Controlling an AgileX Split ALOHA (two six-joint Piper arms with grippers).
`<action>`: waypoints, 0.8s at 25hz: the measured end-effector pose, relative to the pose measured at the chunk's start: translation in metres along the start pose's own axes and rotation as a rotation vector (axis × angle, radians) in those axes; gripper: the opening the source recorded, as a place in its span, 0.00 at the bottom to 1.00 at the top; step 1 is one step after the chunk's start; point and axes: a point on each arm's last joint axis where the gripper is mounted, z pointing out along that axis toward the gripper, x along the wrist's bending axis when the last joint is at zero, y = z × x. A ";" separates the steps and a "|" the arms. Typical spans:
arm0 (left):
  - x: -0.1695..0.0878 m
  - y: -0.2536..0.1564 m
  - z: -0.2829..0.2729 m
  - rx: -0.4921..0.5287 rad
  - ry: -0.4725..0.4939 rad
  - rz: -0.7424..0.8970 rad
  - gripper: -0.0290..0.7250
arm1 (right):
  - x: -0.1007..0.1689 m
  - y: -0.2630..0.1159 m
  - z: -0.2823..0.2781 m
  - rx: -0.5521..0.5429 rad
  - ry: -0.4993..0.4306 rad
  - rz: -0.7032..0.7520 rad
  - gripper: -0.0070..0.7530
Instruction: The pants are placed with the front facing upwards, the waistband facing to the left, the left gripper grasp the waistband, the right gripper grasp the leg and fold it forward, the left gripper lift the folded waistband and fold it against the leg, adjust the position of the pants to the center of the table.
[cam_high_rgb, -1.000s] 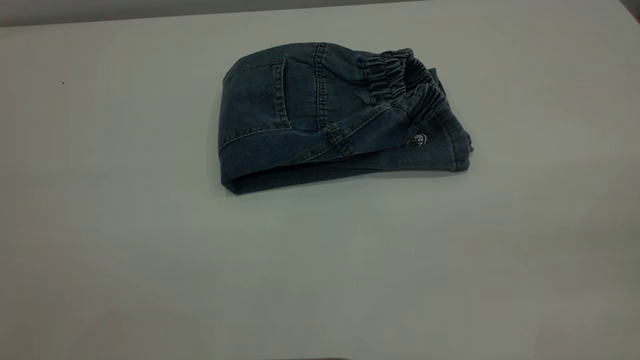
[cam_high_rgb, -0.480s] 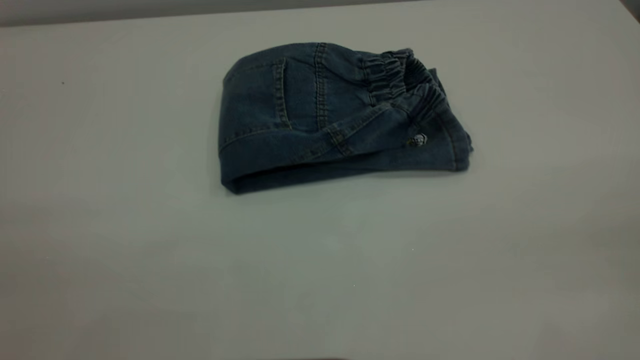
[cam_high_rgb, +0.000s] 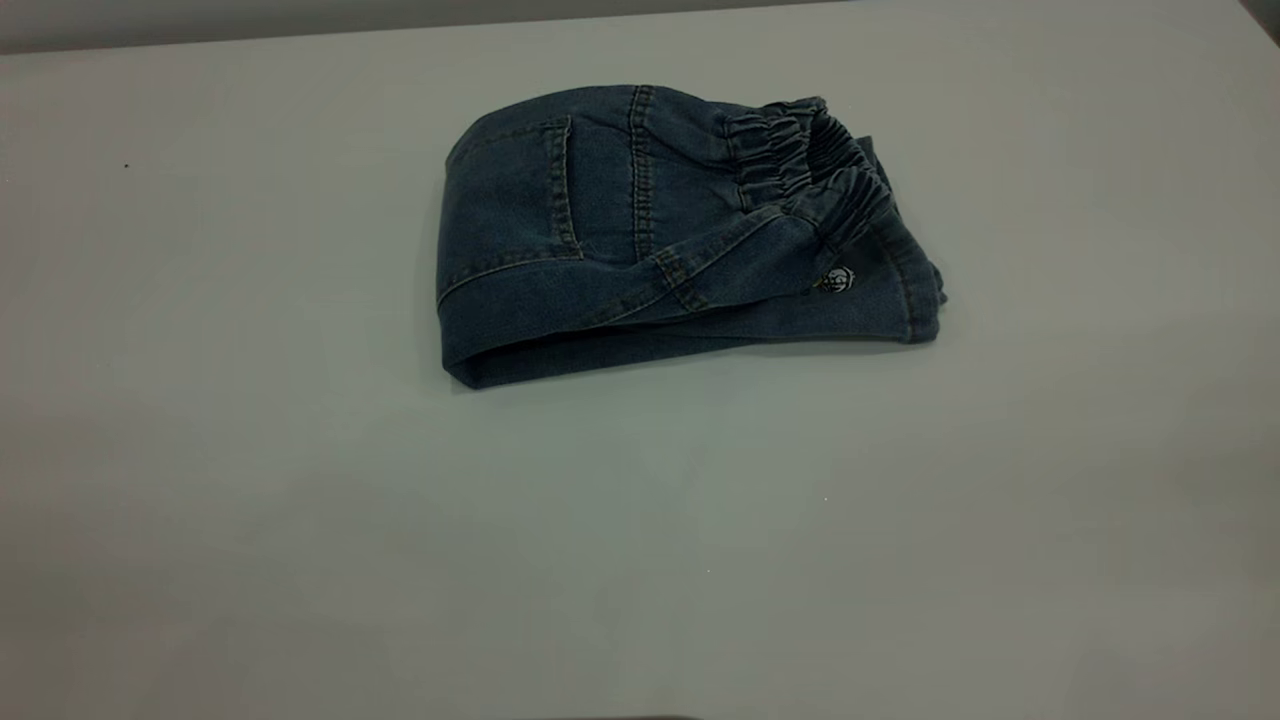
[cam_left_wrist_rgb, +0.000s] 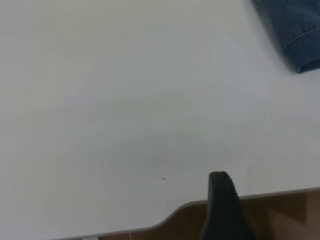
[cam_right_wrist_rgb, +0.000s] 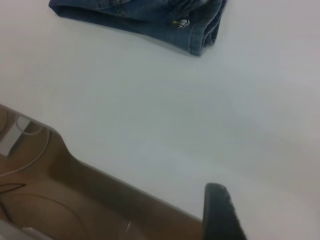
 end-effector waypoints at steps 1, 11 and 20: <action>0.000 -0.001 0.001 0.004 0.000 0.000 0.58 | 0.000 0.000 0.000 0.000 0.000 0.000 0.48; 0.000 -0.002 0.003 0.006 0.000 0.000 0.58 | 0.000 0.000 0.000 -0.002 -0.011 0.010 0.48; 0.000 -0.002 0.003 0.006 0.000 0.001 0.58 | -0.002 -0.006 -0.009 -0.113 -0.255 0.228 0.48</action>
